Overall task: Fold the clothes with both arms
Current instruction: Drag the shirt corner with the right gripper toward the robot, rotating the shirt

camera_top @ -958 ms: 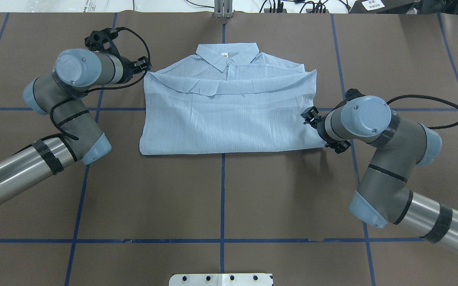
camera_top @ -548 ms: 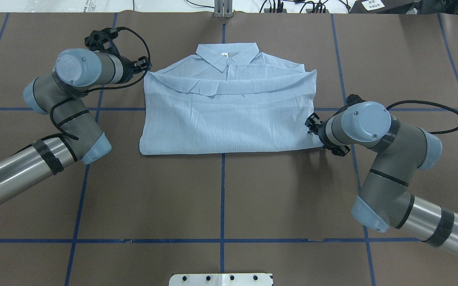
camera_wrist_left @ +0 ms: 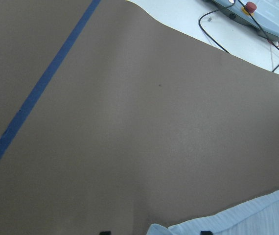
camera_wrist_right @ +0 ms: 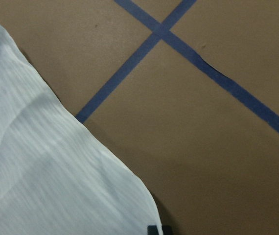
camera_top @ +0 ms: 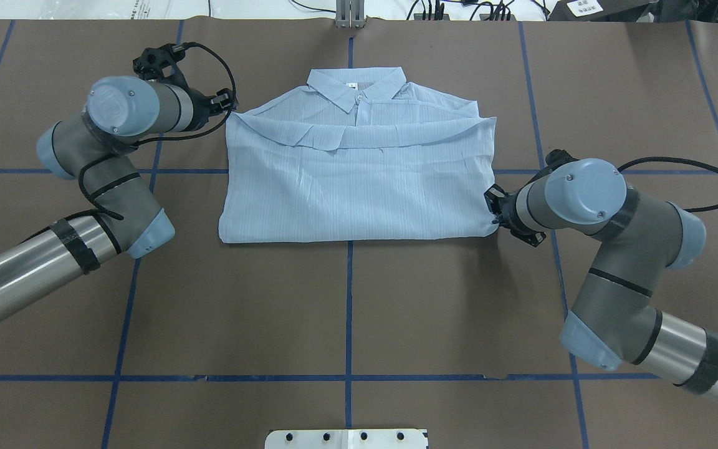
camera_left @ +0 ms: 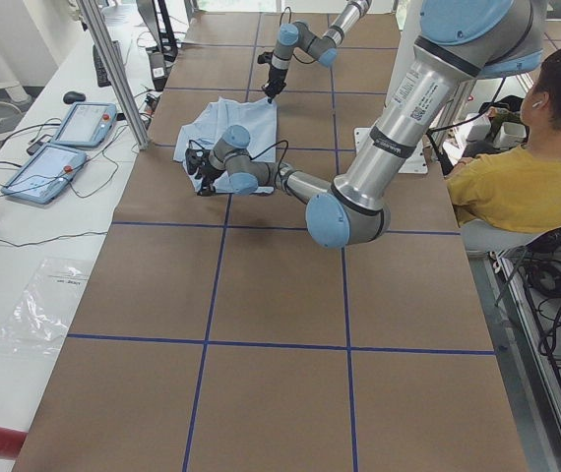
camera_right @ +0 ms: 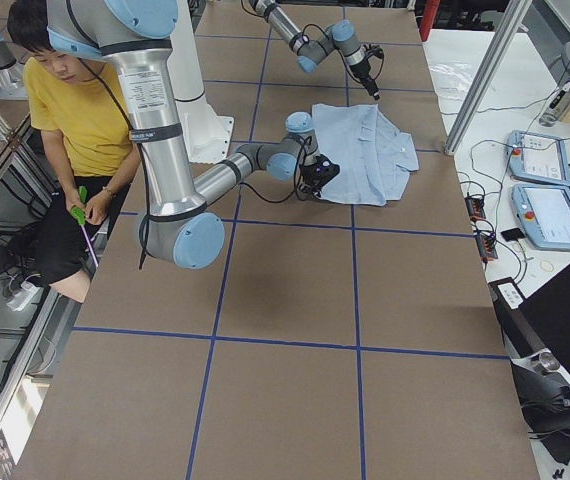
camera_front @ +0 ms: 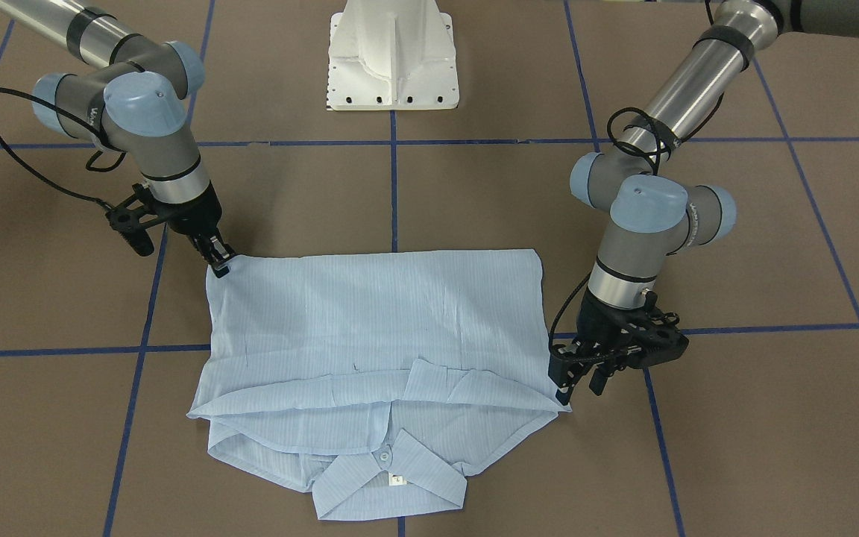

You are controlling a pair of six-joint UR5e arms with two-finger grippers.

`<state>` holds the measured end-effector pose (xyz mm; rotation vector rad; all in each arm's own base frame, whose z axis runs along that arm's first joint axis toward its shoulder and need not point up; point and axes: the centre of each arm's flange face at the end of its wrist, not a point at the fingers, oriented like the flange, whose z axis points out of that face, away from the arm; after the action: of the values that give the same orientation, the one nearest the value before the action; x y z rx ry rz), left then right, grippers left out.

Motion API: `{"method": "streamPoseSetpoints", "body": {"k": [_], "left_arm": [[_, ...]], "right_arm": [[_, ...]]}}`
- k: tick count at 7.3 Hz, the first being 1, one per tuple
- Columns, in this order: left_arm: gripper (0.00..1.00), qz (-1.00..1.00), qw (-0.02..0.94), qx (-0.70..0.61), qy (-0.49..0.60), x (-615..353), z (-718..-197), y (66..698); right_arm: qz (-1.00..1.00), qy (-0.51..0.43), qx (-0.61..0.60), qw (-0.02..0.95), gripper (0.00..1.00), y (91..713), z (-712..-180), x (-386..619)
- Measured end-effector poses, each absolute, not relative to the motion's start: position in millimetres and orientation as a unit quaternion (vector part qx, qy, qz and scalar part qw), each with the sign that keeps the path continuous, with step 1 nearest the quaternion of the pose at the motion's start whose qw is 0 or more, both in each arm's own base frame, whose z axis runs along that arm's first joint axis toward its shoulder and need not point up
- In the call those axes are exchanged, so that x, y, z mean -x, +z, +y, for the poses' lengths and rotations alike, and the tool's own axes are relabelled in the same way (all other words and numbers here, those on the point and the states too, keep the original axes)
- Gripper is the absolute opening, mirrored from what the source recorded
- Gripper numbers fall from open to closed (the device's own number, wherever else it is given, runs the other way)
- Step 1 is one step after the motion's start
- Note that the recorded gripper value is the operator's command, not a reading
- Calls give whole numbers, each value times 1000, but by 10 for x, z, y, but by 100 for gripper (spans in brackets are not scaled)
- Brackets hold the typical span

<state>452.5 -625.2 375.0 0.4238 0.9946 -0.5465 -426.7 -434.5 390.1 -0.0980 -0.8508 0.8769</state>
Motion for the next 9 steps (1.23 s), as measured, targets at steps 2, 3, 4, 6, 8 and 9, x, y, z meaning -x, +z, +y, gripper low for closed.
{"method": "streamPoseSetpoints", "body": {"k": [2,3,4,6,8,9], "left_arm": [[68,470,821,-200,-255,-4526,-6244,3730],[68,476,818,-201,-253,-4512,-6227,3652],[68,486,812,-205,-252,-4481,-6198,3516],[68,525,794,-180,-249,-4366,-5996,3201],[69,573,768,-129,-256,-4215,-5538,2935],[73,589,758,-99,-263,-4303,-5269,2800]], "right_arm": [[-422,396,86,811,0,3704,-3888,3934],[-430,380,113,811,0,3589,-3458,3828],[-432,352,145,818,0,3492,-2969,3744],[-421,275,237,831,10,3279,-2123,3731],[-400,221,292,840,100,3204,-1606,3832],[-397,215,298,841,100,3201,-1538,3846]]}}
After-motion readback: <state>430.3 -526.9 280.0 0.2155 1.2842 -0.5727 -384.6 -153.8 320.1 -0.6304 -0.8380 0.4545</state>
